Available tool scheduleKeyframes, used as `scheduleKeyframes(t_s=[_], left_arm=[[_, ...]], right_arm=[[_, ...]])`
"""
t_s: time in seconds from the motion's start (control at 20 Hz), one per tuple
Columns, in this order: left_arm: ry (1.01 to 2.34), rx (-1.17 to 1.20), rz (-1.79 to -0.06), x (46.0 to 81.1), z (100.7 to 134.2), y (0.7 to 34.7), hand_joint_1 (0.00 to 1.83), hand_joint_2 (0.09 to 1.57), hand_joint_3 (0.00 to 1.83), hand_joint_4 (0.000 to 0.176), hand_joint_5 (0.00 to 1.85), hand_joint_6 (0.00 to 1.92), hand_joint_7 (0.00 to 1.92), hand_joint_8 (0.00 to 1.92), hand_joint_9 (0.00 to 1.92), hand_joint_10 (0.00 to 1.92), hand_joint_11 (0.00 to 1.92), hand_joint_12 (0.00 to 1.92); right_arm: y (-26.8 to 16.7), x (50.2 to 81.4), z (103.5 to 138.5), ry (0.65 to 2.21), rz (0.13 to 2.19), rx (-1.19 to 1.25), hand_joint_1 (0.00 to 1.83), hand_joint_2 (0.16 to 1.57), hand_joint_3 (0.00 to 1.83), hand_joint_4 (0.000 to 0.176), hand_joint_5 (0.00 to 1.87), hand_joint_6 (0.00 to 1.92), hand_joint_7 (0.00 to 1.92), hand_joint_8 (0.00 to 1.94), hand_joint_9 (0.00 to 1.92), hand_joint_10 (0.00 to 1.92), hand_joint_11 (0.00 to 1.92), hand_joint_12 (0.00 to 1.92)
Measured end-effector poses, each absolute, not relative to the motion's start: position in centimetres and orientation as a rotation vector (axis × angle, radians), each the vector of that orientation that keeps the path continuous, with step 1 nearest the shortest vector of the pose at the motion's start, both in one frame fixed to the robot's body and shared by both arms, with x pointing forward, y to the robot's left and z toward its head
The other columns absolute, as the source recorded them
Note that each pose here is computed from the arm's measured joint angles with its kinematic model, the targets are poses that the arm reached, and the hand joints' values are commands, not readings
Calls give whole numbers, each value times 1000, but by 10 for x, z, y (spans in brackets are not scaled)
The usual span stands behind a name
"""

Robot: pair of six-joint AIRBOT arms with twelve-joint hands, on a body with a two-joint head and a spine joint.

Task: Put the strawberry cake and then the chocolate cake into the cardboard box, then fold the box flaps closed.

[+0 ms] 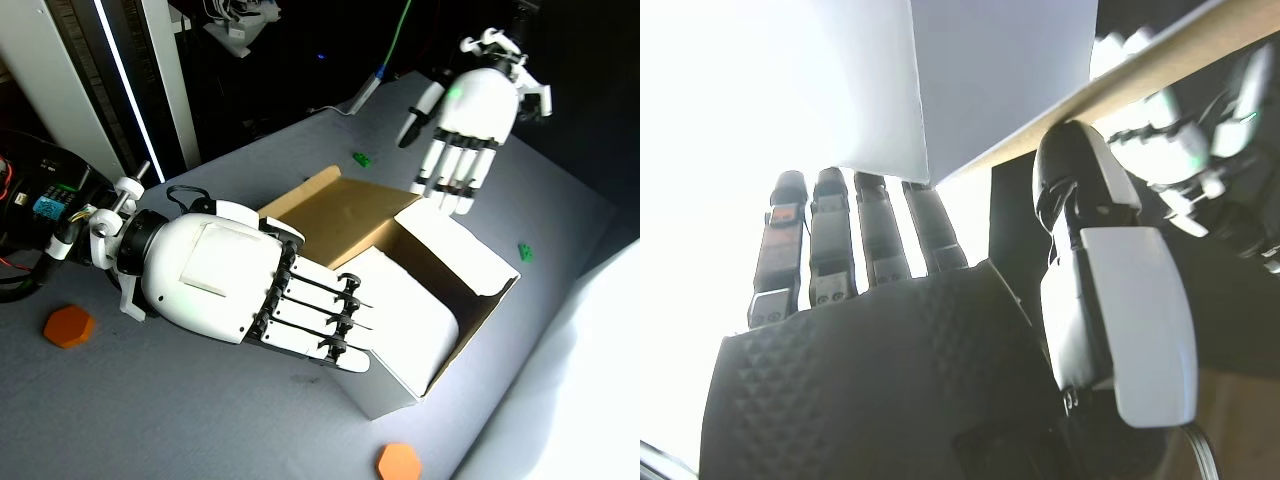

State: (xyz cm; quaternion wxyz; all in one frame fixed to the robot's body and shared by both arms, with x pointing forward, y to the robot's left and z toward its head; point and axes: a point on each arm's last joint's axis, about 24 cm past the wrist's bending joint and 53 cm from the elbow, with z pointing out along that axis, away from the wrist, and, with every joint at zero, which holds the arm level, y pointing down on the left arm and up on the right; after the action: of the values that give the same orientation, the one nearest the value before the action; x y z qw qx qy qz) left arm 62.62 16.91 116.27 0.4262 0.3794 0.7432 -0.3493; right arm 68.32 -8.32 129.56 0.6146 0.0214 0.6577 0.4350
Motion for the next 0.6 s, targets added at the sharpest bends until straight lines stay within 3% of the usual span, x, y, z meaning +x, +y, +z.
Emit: scheduleKeyframes(t_s=[0.25, 0.6], left_arm=[[1882, 1014, -903, 601, 1138, 157, 0, 1242, 0, 48, 127, 3, 172, 3, 223, 4, 0, 801], [1862, 1059, -958, 574, 1127, 126, 0, 1243, 0, 48, 131, 3, 183, 4, 232, 3, 0, 793]], right_arm=[[-124, 684, 1303, 1500, 982, 133, 0, 1286, 3, 0, 33, 2, 0, 0, 0, 0, 0, 0], [-161, 654, 1316, 1473, 1008, 230, 0, 1299, 7, 0, 47, 9, 0, 0, 0, 0, 0, 0]])
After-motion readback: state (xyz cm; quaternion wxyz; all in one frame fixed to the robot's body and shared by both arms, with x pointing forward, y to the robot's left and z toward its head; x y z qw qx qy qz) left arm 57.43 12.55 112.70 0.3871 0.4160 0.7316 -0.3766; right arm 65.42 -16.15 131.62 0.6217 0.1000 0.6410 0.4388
